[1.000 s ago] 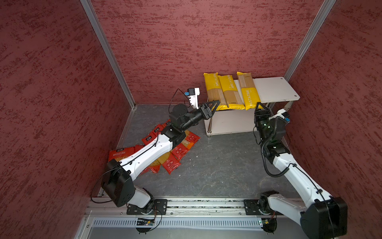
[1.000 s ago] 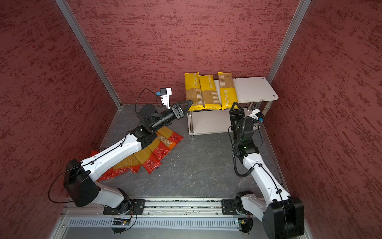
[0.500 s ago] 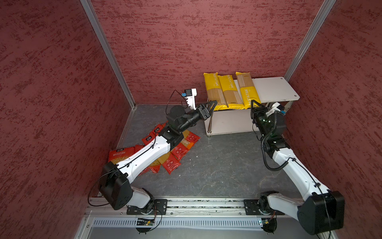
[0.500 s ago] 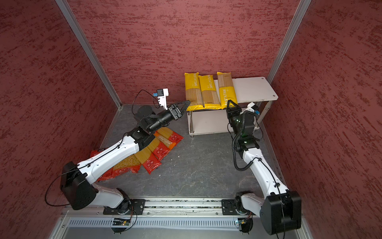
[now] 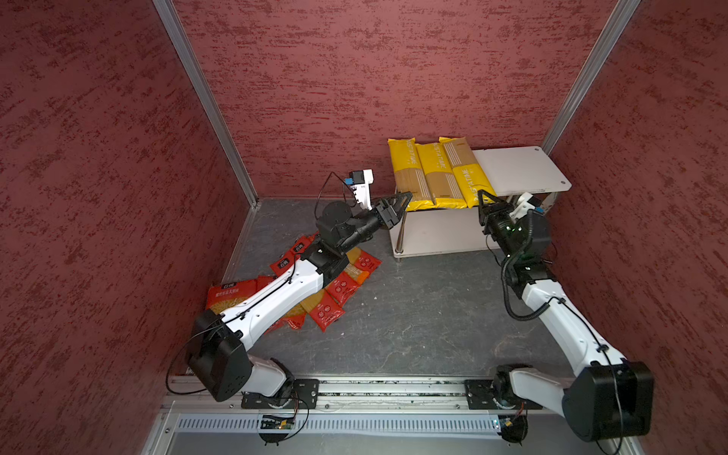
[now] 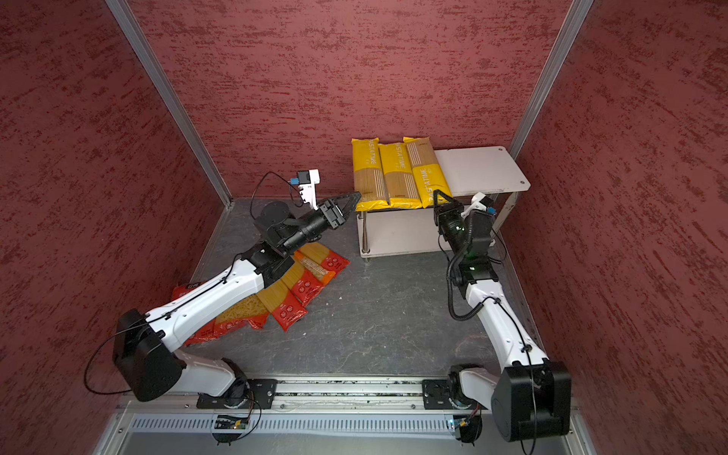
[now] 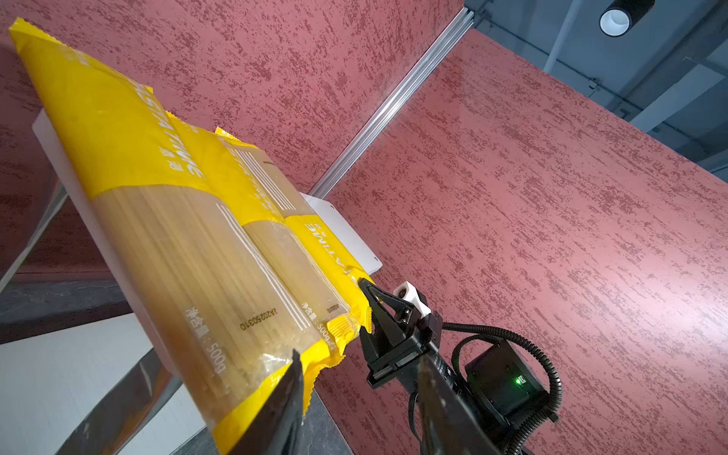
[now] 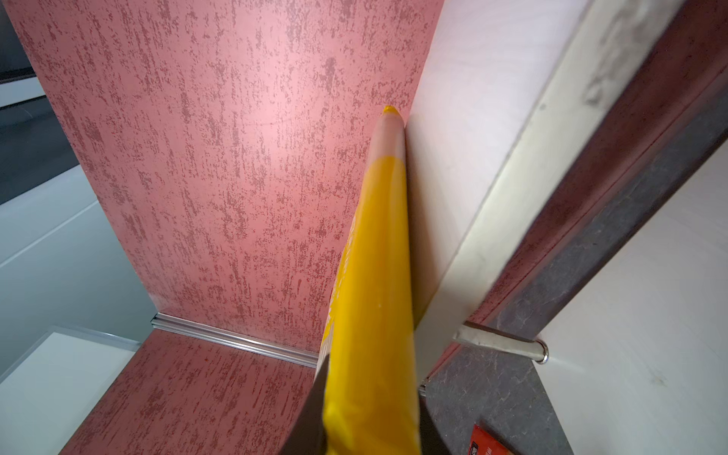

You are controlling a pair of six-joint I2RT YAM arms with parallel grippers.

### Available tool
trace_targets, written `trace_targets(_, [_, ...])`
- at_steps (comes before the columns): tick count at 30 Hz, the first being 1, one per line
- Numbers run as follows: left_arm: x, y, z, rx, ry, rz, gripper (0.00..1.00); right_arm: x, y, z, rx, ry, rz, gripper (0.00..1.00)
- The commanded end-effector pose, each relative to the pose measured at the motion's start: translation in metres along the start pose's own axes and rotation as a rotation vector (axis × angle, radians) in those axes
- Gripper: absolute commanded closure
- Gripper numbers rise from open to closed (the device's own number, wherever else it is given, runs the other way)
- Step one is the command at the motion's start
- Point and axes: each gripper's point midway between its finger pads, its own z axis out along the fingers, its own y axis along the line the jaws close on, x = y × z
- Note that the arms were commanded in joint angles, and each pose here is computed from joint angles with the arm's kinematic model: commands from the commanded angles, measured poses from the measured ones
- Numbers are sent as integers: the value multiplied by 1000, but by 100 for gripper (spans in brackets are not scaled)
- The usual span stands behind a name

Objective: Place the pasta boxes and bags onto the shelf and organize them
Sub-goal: 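Withdraw both grippers from the shelf and lower them toward the floor bags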

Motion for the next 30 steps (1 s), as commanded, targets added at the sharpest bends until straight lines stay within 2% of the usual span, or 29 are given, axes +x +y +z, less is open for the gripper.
trace_targets(1, [-8, -6, -3, 11, -21, 29, 53, 4, 14, -1, -46, 28, 10, 84])
trace_targets(3, [-8, -6, -4, 9, -20, 31, 53, 5, 14, -1, -47, 32, 10, 79])
trace_targets(7, [-7, -5, -5, 1, -15, 40, 53, 2, 14, -7, -34, 10, 2, 61])
trace_targets(10, [-7, -3, -10, -18, -14, 65, 53, 0, 18, -15, -28, 7, -38, 57])
trace_targets(20, [7, 21, -39, -150, 28, 183, 52, 10, 9, -51, 40, 43, -132, 52])
trace_targets(27, [22, 42, -62, -236, 54, 197, 52, 24, -9, -71, 64, 73, -113, 52])
trace_targets(30, [25, 44, -65, -242, 58, 189, 52, 24, -7, -71, 59, 75, -118, 55])
